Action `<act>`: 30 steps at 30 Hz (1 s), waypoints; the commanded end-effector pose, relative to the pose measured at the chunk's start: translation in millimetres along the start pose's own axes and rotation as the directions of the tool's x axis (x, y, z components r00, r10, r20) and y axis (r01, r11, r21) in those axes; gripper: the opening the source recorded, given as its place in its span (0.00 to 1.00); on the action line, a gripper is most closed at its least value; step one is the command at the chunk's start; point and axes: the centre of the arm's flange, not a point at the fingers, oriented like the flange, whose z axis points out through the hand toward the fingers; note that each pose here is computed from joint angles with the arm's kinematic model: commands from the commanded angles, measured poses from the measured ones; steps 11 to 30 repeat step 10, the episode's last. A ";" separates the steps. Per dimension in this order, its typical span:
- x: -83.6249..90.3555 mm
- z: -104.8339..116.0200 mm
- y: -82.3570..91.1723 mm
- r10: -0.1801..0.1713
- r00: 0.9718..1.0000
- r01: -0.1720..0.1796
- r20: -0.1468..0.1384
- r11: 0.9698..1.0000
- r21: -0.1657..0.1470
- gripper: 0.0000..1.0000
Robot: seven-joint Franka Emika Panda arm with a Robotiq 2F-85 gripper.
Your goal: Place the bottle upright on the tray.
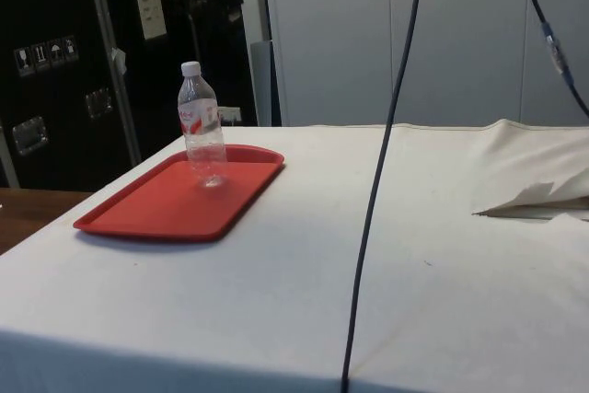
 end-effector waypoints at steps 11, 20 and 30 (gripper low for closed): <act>8.6 4.4 -1.9 0.013 1.000 -0.013 -0.002 1.000 -0.001 1.00; 8.6 4.4 -1.9 0.013 1.000 -0.013 -0.002 1.000 -0.001 1.00; 8.6 4.4 -1.9 0.013 1.000 -0.013 -0.002 1.000 -0.001 1.00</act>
